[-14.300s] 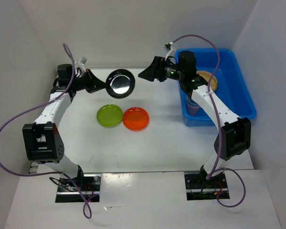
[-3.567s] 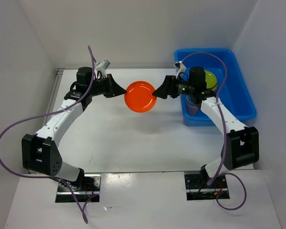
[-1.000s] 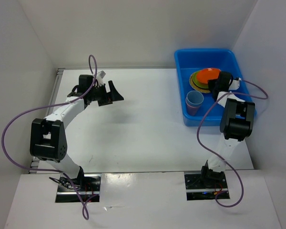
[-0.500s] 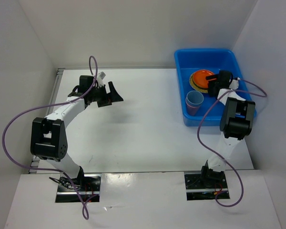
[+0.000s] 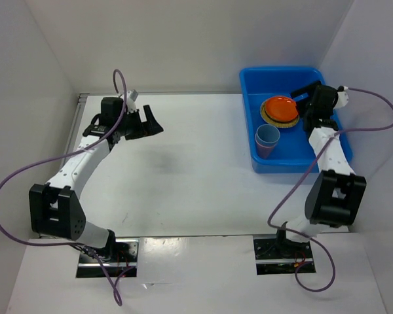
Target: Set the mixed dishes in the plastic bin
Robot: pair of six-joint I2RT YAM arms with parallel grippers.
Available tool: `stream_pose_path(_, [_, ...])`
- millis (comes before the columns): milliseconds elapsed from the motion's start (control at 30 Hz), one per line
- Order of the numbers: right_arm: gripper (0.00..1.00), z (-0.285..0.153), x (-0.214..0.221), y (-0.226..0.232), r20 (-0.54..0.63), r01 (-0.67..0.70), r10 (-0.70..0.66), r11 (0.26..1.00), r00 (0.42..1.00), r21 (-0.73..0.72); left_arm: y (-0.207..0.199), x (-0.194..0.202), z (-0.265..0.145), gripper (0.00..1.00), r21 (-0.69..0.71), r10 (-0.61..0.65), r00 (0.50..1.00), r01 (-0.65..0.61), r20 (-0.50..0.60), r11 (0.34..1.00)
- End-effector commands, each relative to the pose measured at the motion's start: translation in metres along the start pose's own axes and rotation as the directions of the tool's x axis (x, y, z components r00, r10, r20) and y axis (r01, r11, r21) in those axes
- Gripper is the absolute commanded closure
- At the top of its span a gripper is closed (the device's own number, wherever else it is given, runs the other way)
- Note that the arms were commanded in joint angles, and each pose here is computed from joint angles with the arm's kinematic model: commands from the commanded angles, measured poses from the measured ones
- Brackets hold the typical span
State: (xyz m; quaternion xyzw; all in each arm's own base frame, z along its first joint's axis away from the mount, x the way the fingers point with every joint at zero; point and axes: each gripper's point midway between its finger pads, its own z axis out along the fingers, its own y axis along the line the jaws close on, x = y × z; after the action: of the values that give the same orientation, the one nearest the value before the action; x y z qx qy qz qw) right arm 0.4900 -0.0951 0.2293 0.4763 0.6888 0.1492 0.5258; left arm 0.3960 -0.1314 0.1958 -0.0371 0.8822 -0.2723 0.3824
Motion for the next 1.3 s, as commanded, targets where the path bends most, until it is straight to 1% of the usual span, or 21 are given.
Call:
stream_pose_path(0, [0.01,-0.052,-0.015,0.031,0.071,0.117,-0.111,0.990,0.991,-0.085,-0.014,-0.034,-0.031,0.00,-0.032,0.098,0.988,-0.095,0.117,0.995])
stream_pose_path(33, [0.01,-0.062,-0.008,0.037,0.059,0.143,-0.137,0.983,0.989,-0.115,-0.015,-0.035,-0.033,0.00,-0.033,0.107,0.988,-0.103,0.115,0.994])
stream_pose_path(67, [0.01,-0.084,-0.019,0.053,0.102,0.150,-0.134,0.974,0.986,-0.170,-0.019,-0.033,-0.037,0.00,-0.028,0.127,0.985,-0.125,0.113,0.992])
stream_pose_path(100, [0.01,-0.095,-0.011,0.058,0.081,0.163,-0.149,0.963,0.986,-0.214,-0.025,-0.038,-0.042,0.00,-0.016,0.155,0.979,-0.154,0.131,0.988])
stream_pose_path(133, [0.01,-0.108,-0.014,0.069,0.100,0.181,-0.159,0.944,0.982,-0.275,-0.025,-0.032,-0.042,0.00,-0.016,0.162,0.981,-0.161,0.107,0.987])
stream_pose_path(167, [0.01,-0.135,-0.022,0.083,0.125,0.184,-0.149,0.919,0.981,-0.349,-0.029,-0.038,-0.047,0.00,-0.012,0.177,0.976,-0.177,0.125,0.984])
stream_pose_path(200, [0.01,-0.145,-0.016,0.085,0.117,0.196,-0.163,0.900,0.980,-0.389,-0.033,-0.032,-0.046,0.00,0.002,0.188,0.976,-0.189,0.106,0.982])
stream_pose_path(267, [0.01,-0.179,-0.004,0.104,0.110,0.235,-0.208,0.833,0.972,-0.500,-0.043,-0.037,-0.052,0.00,0.024,0.227,0.967,-0.231,0.110,0.973])
stream_pose_path(367, [0.01,-0.253,-0.004,0.122,0.194,0.309,-0.240,0.736,0.951,-0.603,-0.052,-0.045,-0.058,0.00,0.006,0.270,0.956,-0.272,0.116,0.962])
stream_pose_path(433, [0.01,-0.276,-0.004,0.118,0.230,0.334,-0.243,0.720,0.942,-0.608,-0.051,-0.053,-0.061,0.00,-0.043,0.307,0.942,-0.304,0.134,0.952])
stream_pose_path(467, [0.01,-0.298,-0.001,0.112,0.242,0.339,-0.238,0.702,0.941,-0.627,-0.056,-0.055,-0.066,0.00,-0.050,0.314,0.938,-0.310,0.144,0.949])
stream_pose_path(567, [0.01,-0.314,0.008,0.090,0.235,0.337,-0.242,0.697,0.941,-0.633,-0.052,-0.062,-0.076,0.00,-0.114,0.349,0.921,-0.333,0.175,0.936])
stream_pose_path(600, [0.01,-0.330,0.004,0.085,0.256,0.339,-0.224,0.684,0.940,-0.646,-0.045,-0.064,-0.077,0.00,-0.152,0.362,0.914,-0.337,0.183,0.929])
stream_pose_path(700, [0.01,-0.333,0.017,0.065,0.220,0.317,-0.228,0.695,0.948,-0.645,-0.037,-0.054,-0.074,0.00,-0.176,0.374,0.914,-0.347,0.158,0.921])
stream_pose_path(733, [0.01,-0.338,0.023,0.059,0.211,0.309,-0.225,0.683,0.951,-0.662,-0.031,-0.048,-0.072,0.00,-0.189,0.373,0.916,-0.343,0.151,0.920])
stream_pose_path(833, [0.01,-0.345,0.032,0.048,0.190,0.279,-0.204,0.671,0.960,-0.687,-0.031,-0.041,-0.074,0.00,-0.173,0.352,0.920,-0.323,0.173,0.930])
stream_pose_path(867, [0.01,-0.341,0.041,0.041,0.168,0.267,-0.210,0.675,0.963,-0.687,-0.030,-0.029,-0.070,0.00,-0.158,0.344,0.926,-0.320,0.155,0.934])
stream_pose_path(933, [0.01,-0.339,0.049,0.030,0.151,0.249,-0.201,0.683,0.968,-0.687,-0.031,-0.027,-0.074,0.00,-0.153,0.336,0.925,-0.312,0.178,0.938])
stream_pose_path(1033, [0.01,-0.337,0.056,0.019,0.133,0.236,-0.200,0.692,0.971,-0.682,-0.022,-0.017,-0.077,0.00,-0.178,0.318,0.931,-0.287,0.179,0.941])
stream_pose_path(1133, [0.01,-0.345,0.055,0.015,0.140,0.228,-0.183,0.684,0.973,-0.693,-0.016,-0.007,-0.080,0.00,-0.188,0.305,0.936,-0.273,0.175,0.944])
stream_pose_path(1267, [0.01,-0.353,0.054,0.012,0.134,0.209,-0.162,0.680,0.978,-0.703,-0.021,0.001,-0.090,0.00,-0.155,0.291,0.934,-0.262,0.210,0.953])
